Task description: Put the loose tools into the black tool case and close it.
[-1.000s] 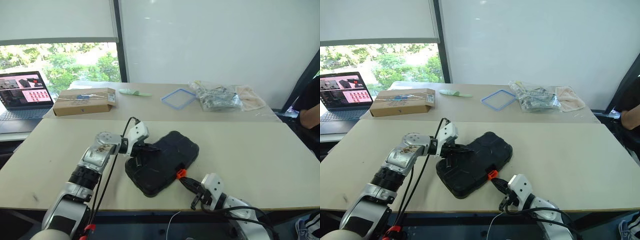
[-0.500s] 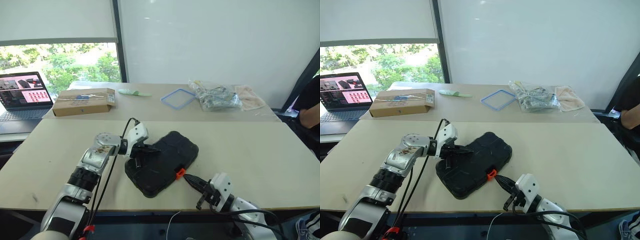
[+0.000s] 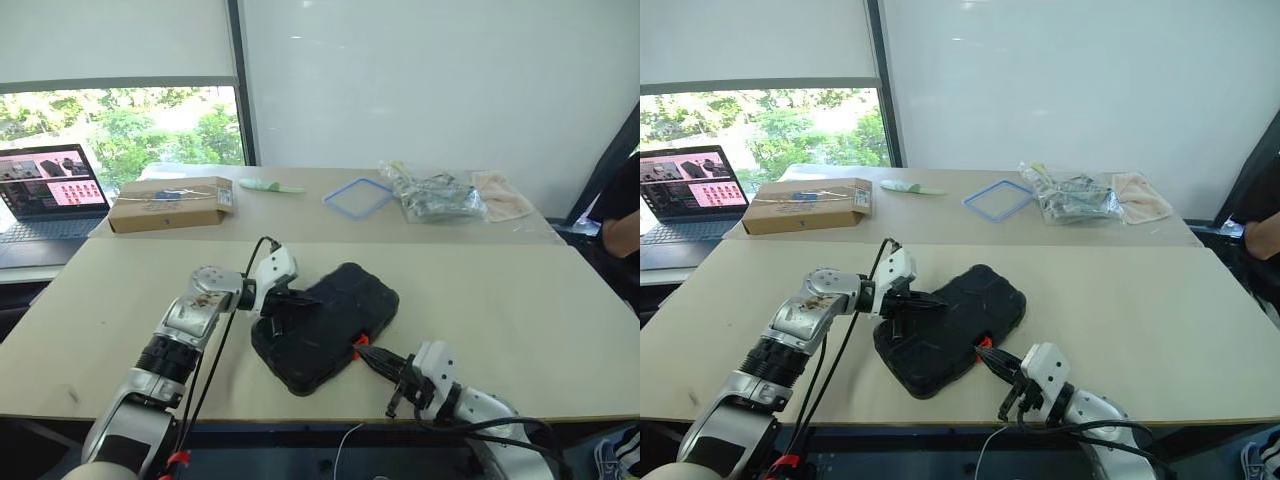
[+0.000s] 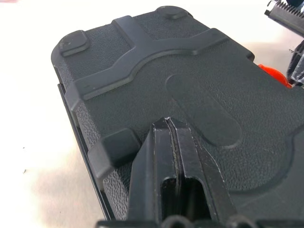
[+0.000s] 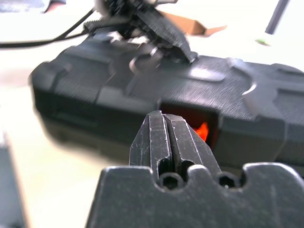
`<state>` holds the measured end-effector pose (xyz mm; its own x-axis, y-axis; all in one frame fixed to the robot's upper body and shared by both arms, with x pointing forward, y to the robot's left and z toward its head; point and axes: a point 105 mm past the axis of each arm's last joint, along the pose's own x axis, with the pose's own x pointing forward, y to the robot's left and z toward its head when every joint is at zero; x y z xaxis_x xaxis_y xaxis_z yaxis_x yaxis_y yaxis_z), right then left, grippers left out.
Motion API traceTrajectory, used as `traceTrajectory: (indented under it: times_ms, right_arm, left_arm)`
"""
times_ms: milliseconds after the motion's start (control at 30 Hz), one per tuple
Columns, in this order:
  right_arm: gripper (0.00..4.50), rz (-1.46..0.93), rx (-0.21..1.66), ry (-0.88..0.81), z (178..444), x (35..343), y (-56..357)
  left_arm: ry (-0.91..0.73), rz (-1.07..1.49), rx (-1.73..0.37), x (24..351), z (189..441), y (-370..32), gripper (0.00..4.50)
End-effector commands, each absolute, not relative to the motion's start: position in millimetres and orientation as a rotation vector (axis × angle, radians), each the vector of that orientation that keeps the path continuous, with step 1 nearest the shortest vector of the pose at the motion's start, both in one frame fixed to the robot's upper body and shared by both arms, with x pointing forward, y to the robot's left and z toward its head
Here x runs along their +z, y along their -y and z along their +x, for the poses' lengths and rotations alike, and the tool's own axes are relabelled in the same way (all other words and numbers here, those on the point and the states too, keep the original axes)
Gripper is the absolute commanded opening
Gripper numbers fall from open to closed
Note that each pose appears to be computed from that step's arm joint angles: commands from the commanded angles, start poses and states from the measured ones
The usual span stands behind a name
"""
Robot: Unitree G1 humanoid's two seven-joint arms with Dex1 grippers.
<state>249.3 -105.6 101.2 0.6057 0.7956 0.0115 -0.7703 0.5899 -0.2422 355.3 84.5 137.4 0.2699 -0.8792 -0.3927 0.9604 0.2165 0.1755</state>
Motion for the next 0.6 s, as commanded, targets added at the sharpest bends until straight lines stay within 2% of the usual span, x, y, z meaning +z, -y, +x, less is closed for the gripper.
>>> traceTrajectory:
  times_ms: [33,300,600]
  right_arm:
    - [0.09,-0.221,0.912,0.128,242.8,112.6,114.0]
    - [0.09,-0.261,0.875,0.022,248.9,86.3,121.2]
    - [0.09,-0.267,0.881,0.069,271.1,89.0,105.3]
  left_arm:
    - [-0.381,0.429,-1.276,100.6,349.6,-95.5,0.00]
    - [-0.389,0.444,-1.285,99.0,349.0,-95.1,0.00]
    - [-0.390,0.453,-1.287,99.2,350.9,-94.0,0.00]
